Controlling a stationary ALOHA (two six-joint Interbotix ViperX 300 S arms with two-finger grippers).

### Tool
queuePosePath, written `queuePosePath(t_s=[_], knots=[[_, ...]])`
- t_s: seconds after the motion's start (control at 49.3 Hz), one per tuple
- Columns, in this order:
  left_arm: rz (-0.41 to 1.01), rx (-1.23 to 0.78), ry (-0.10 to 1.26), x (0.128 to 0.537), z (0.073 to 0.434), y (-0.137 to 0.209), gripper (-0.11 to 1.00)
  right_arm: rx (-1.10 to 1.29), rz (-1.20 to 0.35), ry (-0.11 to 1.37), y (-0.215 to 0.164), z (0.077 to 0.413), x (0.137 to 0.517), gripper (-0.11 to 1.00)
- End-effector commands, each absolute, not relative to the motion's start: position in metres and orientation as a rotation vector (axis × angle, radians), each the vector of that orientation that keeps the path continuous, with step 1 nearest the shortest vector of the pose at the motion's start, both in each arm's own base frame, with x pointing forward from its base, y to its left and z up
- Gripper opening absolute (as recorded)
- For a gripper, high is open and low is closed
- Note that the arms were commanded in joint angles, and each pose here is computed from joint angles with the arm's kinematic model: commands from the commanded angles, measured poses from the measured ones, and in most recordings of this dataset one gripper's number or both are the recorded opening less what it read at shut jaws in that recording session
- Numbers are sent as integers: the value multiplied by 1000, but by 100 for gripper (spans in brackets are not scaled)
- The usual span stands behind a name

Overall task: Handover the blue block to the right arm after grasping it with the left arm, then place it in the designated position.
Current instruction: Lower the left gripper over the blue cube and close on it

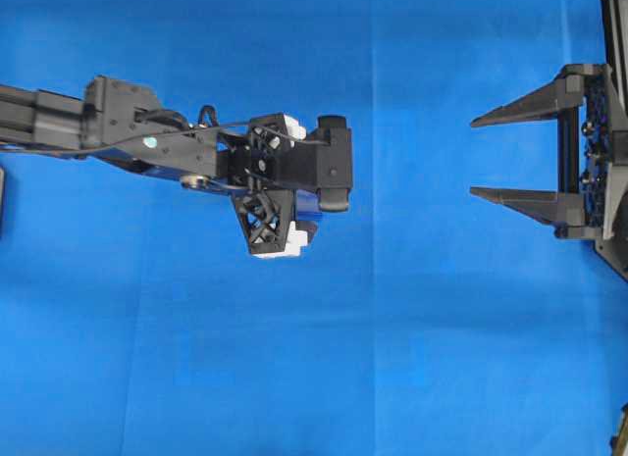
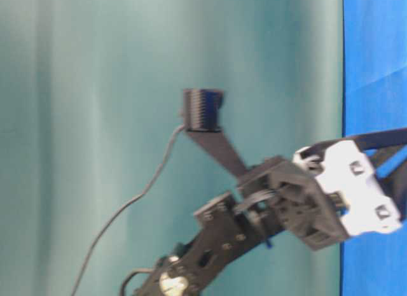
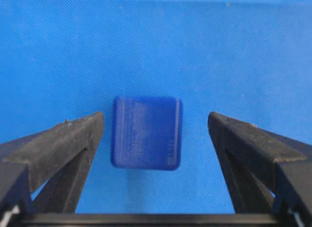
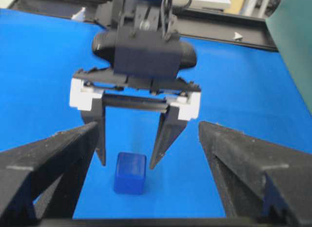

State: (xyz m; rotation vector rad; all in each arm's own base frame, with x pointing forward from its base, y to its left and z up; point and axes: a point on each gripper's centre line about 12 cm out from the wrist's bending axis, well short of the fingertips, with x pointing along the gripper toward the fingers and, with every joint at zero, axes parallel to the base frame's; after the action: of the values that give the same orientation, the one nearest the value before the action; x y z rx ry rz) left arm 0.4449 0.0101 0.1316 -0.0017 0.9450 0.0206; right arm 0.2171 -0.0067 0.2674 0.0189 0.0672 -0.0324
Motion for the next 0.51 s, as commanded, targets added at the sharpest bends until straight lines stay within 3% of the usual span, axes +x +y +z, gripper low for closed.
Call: queuePosePath(t_s=[0.0, 0.487], knots=[[19, 2, 925, 449, 134, 10, 92, 20, -37, 52, -8, 274, 220, 94], [21, 3, 945, 451, 112, 12, 92, 20, -38, 64, -8, 270, 222, 94]])
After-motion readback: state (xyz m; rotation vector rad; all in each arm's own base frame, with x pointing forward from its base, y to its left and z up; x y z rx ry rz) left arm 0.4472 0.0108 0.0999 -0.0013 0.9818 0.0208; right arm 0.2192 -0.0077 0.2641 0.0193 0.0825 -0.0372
